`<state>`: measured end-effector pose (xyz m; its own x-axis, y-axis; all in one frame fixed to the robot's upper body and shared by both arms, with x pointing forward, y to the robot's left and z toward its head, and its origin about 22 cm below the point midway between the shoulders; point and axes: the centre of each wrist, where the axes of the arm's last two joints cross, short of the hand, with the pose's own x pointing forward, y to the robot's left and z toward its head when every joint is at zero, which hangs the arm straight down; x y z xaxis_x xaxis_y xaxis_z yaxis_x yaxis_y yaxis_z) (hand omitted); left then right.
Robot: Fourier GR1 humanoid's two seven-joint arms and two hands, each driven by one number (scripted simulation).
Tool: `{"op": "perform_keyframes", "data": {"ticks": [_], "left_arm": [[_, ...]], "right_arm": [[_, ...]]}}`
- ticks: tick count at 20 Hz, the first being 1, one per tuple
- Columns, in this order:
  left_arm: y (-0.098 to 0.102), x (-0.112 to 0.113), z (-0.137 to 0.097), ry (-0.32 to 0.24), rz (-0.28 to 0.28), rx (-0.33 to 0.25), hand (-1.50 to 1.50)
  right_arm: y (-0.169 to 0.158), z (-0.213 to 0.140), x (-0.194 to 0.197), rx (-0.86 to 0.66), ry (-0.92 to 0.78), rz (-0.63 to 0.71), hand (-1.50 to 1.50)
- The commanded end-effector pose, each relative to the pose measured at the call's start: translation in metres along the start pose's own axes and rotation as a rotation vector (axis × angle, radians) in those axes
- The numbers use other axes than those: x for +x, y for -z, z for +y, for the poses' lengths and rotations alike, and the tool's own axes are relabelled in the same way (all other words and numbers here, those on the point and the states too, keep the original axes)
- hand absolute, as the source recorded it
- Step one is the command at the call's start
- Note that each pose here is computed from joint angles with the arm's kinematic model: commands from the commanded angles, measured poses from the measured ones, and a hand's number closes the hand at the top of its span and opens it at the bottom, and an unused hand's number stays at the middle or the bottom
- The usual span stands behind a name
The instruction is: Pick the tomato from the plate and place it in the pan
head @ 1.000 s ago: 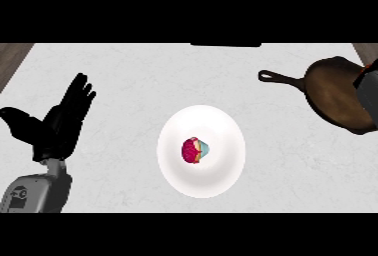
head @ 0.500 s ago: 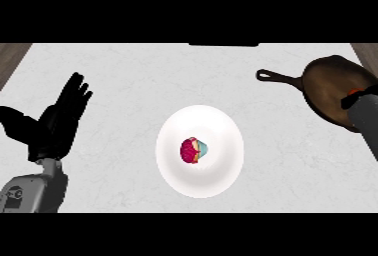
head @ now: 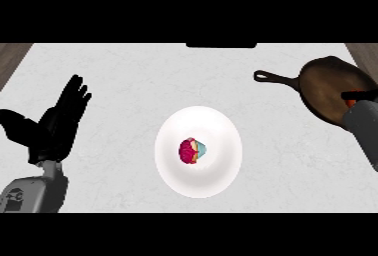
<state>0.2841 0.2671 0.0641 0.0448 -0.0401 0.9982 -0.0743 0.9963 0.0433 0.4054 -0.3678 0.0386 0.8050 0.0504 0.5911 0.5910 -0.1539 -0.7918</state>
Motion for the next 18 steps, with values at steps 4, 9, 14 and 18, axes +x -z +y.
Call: {"op": "perform_keyframes", "data": {"ticks": [4,9,14,18], "left_arm": [[-0.002,-0.006,-0.001,-0.008,0.016,0.032,0.00],[-0.010,-0.013,0.021,0.013,0.049,0.074,0.00],[-0.010,-0.013,0.022,0.005,0.059,0.087,0.00],[-0.012,-0.016,0.015,0.006,0.053,0.074,0.00]], "right_arm": [[-0.029,-0.001,0.018,-0.057,0.368,0.168,-1.50],[-0.059,-0.009,0.043,0.000,0.439,0.074,-1.50],[-0.117,-0.007,0.047,0.112,0.460,-0.007,-1.50],[-0.139,-0.005,0.044,0.135,0.441,-0.047,-1.50]]}}
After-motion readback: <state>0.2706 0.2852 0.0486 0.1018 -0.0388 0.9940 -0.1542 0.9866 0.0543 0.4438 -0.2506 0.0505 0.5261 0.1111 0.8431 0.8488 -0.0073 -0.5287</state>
